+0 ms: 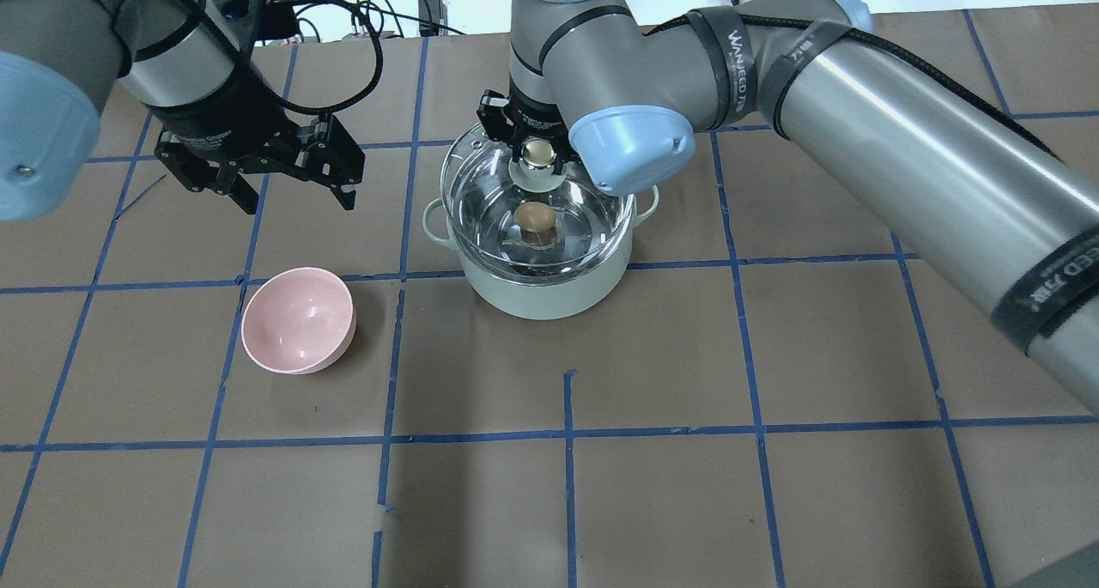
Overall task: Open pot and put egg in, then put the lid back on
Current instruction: 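Lower the glass lid onto the pot with the right gripper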
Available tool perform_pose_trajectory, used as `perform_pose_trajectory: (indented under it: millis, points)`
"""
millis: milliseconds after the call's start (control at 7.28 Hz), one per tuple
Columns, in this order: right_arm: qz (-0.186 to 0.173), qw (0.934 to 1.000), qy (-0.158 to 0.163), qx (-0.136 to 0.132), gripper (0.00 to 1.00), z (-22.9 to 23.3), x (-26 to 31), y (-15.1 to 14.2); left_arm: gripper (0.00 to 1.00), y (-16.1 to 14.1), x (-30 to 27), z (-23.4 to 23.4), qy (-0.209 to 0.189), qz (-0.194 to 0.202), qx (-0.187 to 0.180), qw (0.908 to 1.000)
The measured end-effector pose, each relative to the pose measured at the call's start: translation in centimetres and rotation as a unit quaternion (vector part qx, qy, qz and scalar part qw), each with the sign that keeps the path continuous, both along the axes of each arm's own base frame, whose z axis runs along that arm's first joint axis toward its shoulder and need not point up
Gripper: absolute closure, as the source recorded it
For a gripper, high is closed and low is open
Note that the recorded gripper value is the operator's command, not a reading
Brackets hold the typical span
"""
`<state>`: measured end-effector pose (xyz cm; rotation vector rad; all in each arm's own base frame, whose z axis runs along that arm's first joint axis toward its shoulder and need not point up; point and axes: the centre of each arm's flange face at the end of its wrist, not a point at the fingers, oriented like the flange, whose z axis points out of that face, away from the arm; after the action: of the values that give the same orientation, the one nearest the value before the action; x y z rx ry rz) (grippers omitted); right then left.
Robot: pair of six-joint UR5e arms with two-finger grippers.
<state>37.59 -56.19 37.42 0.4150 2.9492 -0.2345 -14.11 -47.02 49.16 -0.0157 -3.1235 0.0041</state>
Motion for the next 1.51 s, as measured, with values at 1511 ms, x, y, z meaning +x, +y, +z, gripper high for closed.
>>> perform_pose_trajectory:
  millis: [1511]
  points:
    - [0.022,0.9997,0.012,0.0,0.38,-1.5,0.3,0.3,0.0,0.3,0.1,0.0,-0.001,0.0,0.001,1.0]
